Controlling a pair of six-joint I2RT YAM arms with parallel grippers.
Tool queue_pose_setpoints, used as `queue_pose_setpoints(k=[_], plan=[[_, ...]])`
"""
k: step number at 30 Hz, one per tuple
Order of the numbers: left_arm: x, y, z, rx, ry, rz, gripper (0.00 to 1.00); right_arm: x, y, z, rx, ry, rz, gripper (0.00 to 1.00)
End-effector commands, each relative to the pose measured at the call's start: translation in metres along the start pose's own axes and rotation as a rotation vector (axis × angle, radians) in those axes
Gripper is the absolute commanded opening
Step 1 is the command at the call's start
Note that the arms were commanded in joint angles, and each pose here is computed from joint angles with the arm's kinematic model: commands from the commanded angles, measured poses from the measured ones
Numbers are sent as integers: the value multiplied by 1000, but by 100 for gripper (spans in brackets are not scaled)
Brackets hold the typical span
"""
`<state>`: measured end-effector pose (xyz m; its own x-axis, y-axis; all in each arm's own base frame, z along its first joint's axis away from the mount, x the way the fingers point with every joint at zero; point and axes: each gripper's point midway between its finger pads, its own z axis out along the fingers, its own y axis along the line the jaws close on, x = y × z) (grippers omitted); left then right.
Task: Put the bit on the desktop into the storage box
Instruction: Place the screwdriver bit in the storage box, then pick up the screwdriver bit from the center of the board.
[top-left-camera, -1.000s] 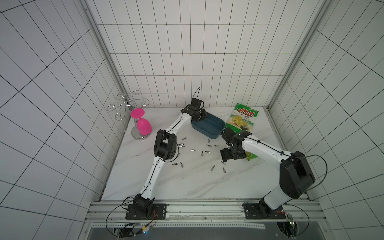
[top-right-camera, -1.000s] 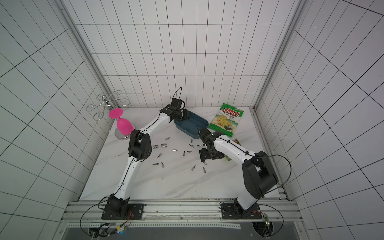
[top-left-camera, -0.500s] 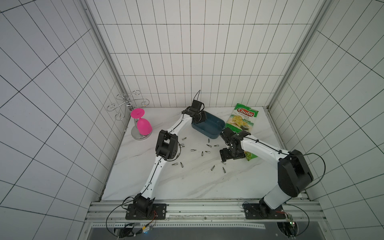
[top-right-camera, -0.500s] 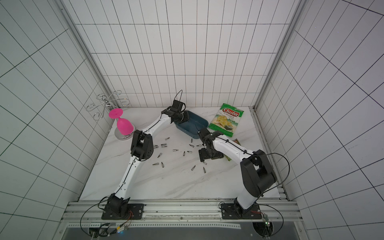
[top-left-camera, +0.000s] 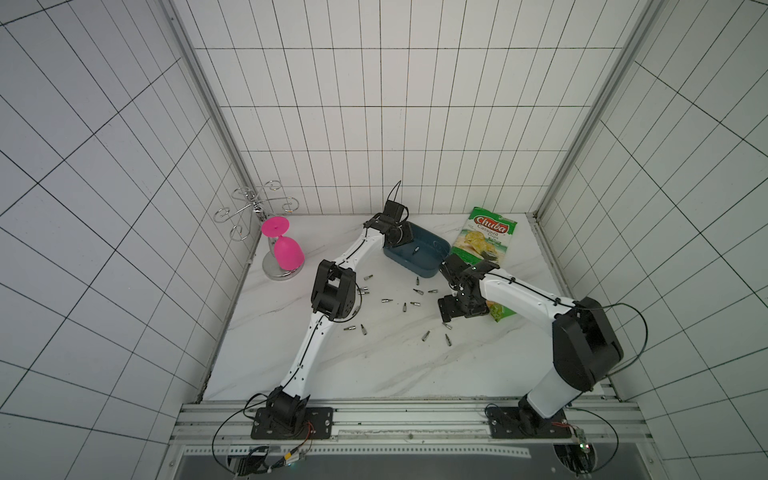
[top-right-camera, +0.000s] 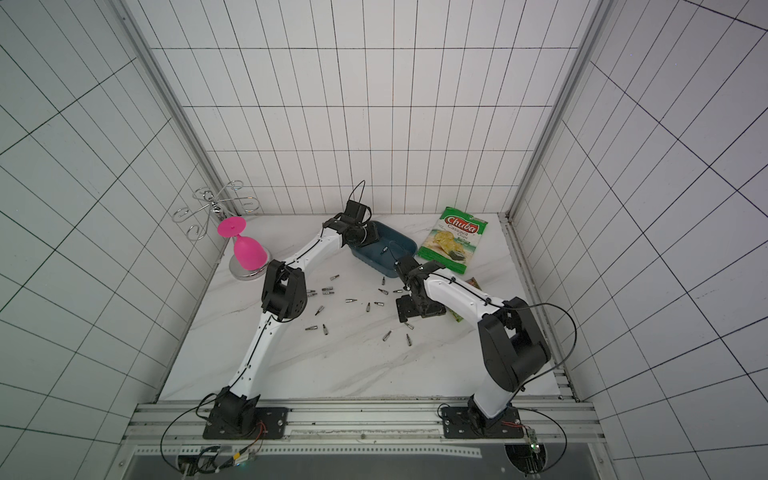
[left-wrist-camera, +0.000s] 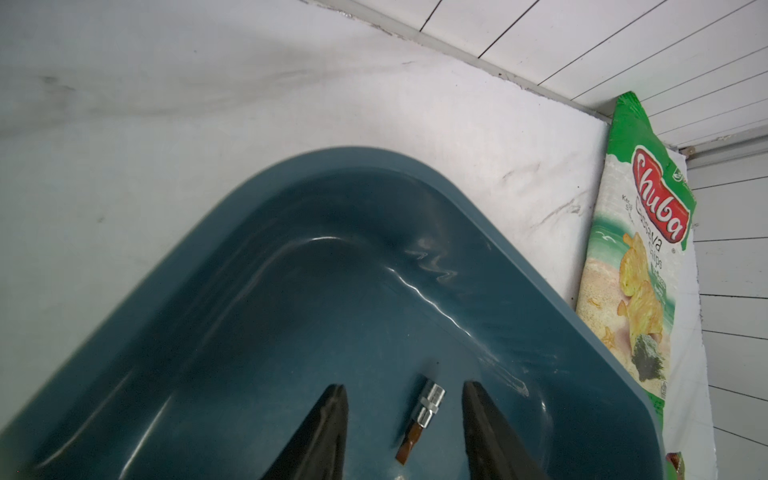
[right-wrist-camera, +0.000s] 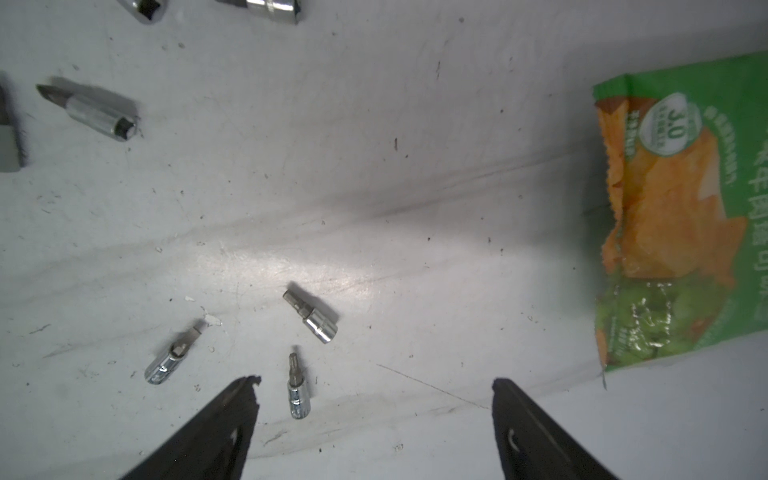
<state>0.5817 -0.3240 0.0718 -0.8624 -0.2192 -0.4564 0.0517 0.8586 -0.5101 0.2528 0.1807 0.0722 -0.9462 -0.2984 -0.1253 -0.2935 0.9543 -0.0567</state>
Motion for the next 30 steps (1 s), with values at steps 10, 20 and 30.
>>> queue_pose_setpoints(k=[10, 20, 30], plan=[[-8, 24, -55, -102, 5, 31, 58, -4, 6, -7, -12, -2, -17, 91], [20, 50, -80, -179, 83, 31, 57, 0, 5, -3, -13, 10, -16, 91], [42, 73, -102, -245, 109, 19, 57, -1, 8, -1, -20, 19, -17, 91]])
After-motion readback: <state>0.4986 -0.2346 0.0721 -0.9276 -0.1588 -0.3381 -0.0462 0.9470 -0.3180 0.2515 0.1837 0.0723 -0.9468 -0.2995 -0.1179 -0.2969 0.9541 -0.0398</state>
